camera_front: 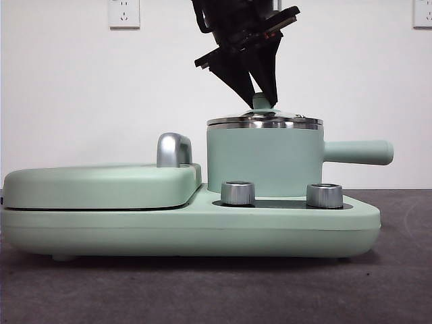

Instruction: Put the buns in a small steamer

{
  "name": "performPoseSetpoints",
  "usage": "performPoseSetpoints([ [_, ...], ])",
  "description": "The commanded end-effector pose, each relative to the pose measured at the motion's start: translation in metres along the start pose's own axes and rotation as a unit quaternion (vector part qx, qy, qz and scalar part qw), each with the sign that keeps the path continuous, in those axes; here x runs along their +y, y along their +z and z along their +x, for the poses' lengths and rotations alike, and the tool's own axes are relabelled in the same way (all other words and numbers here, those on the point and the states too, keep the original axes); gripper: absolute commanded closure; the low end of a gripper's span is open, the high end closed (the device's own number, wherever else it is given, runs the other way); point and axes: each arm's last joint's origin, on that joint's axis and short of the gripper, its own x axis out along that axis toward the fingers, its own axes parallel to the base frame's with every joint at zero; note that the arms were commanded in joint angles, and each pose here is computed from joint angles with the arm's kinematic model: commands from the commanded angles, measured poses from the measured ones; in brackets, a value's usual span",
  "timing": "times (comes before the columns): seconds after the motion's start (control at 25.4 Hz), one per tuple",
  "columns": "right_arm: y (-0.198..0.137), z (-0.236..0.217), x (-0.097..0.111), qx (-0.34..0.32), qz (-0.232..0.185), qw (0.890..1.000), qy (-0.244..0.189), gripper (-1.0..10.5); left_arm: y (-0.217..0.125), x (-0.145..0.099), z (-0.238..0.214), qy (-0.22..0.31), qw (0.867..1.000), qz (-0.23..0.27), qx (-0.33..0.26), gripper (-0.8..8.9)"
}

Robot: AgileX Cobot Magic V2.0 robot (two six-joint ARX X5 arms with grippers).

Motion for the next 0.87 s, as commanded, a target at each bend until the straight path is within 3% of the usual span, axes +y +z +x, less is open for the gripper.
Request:
performPoseSetpoints([
  [0.04,0.002,-0.002,0.001,-0.008,0.001,1.000,0.005,4.8,0.004,-0.005,0.006,0.002,1.000,0.006,-0.003,6.20],
  [0.12,0.002,-0.002,0.001,-0.008,0.001,1.000,0.004,4.8,0.005,-0.006,0.005,0.001,1.000,-0.005,-0.006,3.38],
  [0.16,0.002,-0.002,0.001,-0.007,0.001,1.000,0.004,4.8,0.005,-0.007,0.001,0.001,1.000,-0.011,-0.008,2.49],
  [0.28,0.002,-0.002,0.001,-0.005,0.002,1.000,0.004,4.8,-0.005,-0.011,-0.021,-0.002,0.999,-0.018,0.027,2.41],
  [0.39,0.002,-0.002,0.001,-0.005,0.001,1.000,0.004,4.8,-0.021,-0.016,-0.053,-0.008,0.995,-0.061,0.078,2.54],
  [0.51,0.002,-0.002,0.001,-0.004,0.002,1.000,0.004,4.8,-0.038,-0.021,-0.105,-0.044,0.995,-0.072,0.046,2.53],
  [0.63,0.002,-0.001,0.001,-0.001,0.002,1.000,0.003,4.8,-0.080,-0.032,-0.147,-0.046,0.996,-0.050,0.051,2.54],
  [0.75,0.001,-0.001,0.000,-0.001,0.002,1.000,0.003,4.8,-0.124,-0.040,-0.162,-0.050,0.996,-0.048,0.062,2.54],
  [0.87,0.000,0.000,0.000,0.003,0.001,1.000,0.004,4.8,-0.162,-0.047,-0.171,-0.069,0.996,-0.057,-0.001,2.54],
])
